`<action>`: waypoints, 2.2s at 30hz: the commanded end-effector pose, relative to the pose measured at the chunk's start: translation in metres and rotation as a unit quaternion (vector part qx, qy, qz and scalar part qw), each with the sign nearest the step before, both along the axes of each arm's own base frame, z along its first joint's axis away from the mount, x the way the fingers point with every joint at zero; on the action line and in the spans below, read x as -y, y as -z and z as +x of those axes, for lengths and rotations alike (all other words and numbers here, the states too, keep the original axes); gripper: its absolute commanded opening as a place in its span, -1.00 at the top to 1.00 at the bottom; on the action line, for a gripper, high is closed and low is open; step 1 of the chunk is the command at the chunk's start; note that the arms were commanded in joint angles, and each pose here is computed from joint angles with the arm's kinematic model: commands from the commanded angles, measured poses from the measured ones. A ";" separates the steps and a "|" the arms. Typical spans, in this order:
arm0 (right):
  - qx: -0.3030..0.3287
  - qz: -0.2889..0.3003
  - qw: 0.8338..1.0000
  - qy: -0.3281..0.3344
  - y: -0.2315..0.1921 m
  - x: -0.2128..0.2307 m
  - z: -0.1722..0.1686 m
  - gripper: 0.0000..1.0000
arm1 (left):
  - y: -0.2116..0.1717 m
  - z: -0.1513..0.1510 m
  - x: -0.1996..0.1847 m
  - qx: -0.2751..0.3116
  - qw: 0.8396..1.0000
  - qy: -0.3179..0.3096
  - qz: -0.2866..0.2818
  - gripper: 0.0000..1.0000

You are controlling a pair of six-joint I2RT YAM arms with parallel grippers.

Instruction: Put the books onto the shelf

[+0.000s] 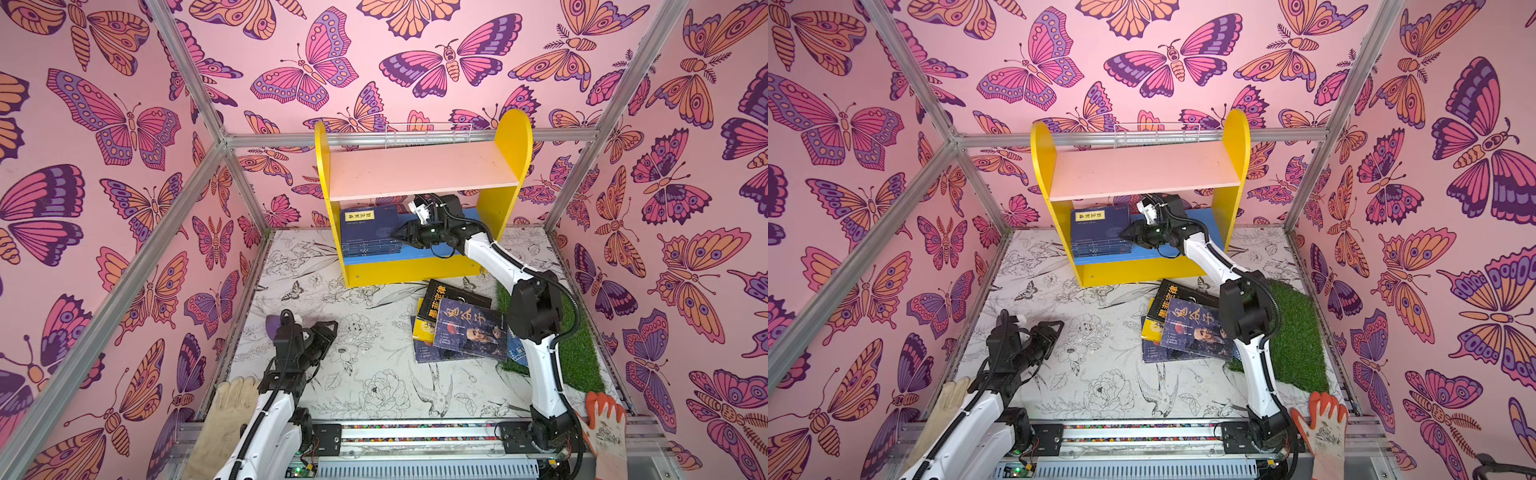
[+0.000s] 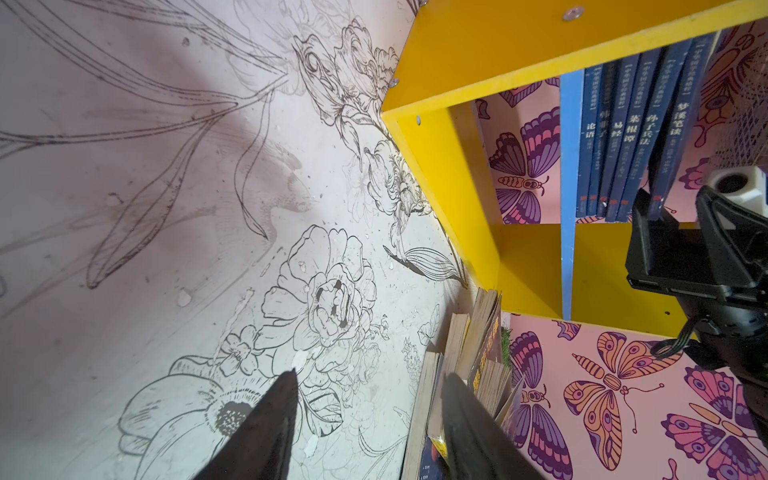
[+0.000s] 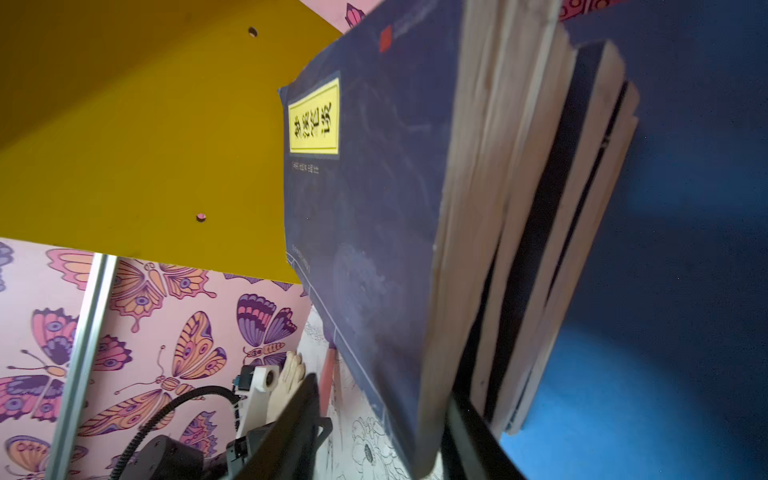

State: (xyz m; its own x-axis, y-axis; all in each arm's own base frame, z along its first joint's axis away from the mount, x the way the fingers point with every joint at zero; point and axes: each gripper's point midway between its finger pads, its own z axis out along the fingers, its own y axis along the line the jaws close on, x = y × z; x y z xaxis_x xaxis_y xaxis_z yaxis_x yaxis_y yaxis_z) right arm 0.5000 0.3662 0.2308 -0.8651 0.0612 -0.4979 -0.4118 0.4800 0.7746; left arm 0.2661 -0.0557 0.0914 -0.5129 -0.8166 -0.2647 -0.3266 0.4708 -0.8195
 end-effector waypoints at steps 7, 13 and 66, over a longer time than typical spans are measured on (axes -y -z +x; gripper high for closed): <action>0.075 -0.107 0.990 0.053 -0.021 0.019 0.009 -0.16 | 0.002 -0.002 0.003 -0.008 1.000 0.007 -0.004 -0.16; 0.098 -0.133 0.984 0.069 -0.027 0.025 0.012 -0.20 | 0.000 -0.002 0.003 -0.005 1.000 0.009 -0.004 -0.16; -0.169 -0.140 0.952 0.215 0.141 0.230 -0.212 -0.21 | 0.047 0.018 0.287 -0.032 0.814 0.560 0.150 -0.56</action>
